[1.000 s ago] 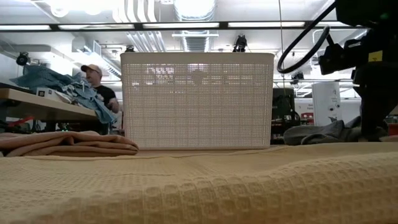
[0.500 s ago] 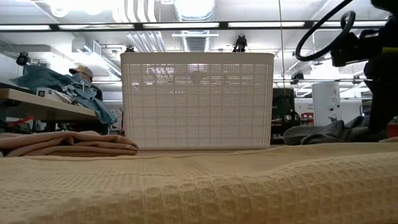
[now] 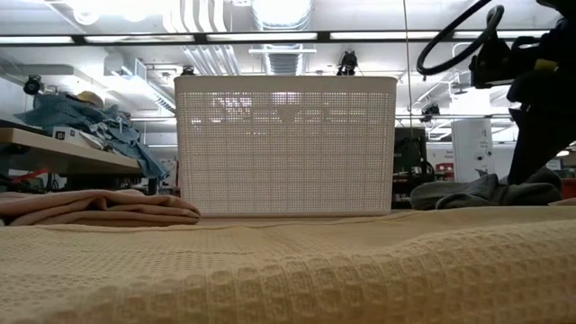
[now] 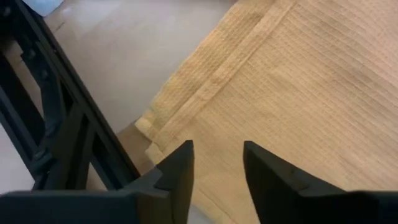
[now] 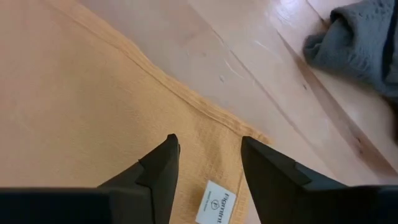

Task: Fold towel
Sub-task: Fold the yellow towel

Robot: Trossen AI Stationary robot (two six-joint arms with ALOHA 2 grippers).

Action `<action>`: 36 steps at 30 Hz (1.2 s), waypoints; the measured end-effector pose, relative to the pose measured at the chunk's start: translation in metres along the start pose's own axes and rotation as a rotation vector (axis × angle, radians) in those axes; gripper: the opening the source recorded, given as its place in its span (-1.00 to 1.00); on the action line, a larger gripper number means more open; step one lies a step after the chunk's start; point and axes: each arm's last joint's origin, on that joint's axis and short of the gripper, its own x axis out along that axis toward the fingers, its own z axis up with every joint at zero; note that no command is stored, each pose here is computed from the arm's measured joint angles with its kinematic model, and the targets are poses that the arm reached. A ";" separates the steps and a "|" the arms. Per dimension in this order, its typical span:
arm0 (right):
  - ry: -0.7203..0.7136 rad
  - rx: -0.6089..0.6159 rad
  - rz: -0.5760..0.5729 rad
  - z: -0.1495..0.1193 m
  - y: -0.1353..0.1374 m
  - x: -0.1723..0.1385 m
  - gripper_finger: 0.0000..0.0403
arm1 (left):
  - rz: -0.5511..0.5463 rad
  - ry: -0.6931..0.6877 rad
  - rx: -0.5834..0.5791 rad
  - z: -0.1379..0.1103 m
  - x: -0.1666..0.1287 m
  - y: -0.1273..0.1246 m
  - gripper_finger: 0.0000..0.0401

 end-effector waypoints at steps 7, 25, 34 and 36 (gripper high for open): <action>-0.006 -0.006 0.016 0.001 0.002 0.000 -0.15 | 0.046 0.014 0.016 0.000 0.016 0.006 -0.22; -0.035 0.000 0.028 0.002 0.004 0.000 -0.18 | 0.009 0.042 0.045 -0.002 0.037 0.008 -0.37; -0.037 0.003 0.034 0.002 0.004 0.000 -0.16 | -0.004 0.079 -0.007 0.005 0.035 0.003 -0.46; -0.037 0.004 0.034 0.002 0.004 0.000 -0.16 | 0.001 0.077 -0.008 0.006 0.036 0.004 -0.46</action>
